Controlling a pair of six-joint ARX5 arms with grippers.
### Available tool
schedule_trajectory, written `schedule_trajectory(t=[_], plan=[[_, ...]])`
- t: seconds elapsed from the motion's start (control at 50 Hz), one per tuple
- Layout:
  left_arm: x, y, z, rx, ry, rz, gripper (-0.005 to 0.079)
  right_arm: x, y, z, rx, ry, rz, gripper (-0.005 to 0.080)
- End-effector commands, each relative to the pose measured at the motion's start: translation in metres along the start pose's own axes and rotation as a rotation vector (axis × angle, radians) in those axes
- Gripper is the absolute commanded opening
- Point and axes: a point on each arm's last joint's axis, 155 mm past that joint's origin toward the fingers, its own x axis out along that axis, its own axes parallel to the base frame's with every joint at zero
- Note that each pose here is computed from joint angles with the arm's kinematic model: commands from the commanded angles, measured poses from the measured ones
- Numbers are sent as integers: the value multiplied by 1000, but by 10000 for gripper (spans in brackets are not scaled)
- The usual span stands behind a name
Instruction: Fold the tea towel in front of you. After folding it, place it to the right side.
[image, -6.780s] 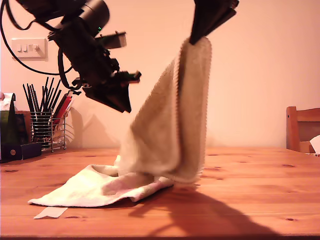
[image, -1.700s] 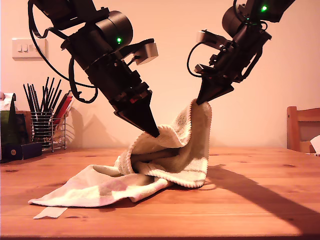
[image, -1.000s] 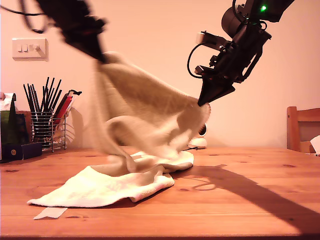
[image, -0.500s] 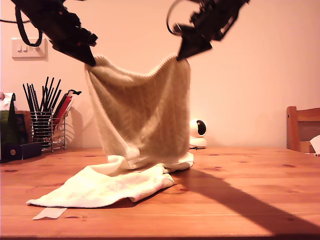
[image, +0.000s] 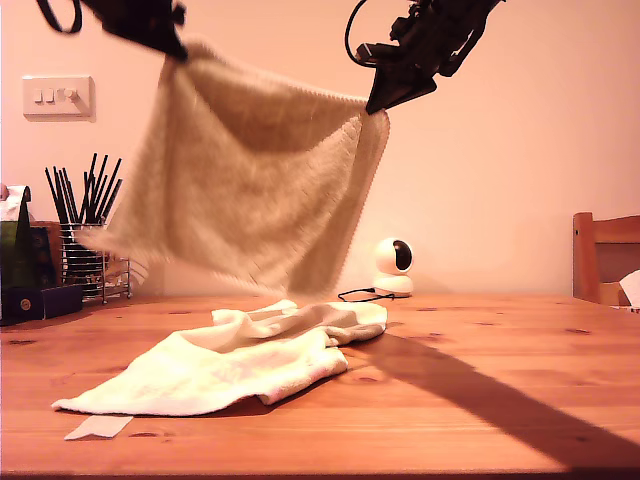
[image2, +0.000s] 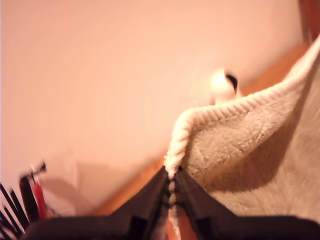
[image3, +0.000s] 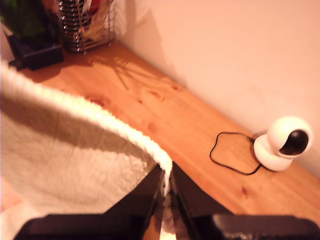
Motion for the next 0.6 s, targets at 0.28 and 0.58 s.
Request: schedule_trajectory(t=[0.28,0.58], plan=[[10,-10,-44,-56,90,-103,-21,-10,-15,22,-8,-74,-35,-13],[43,-11,-52,-48,28,-109,-21,1,-28,31,-24,-147,-71,-13]])
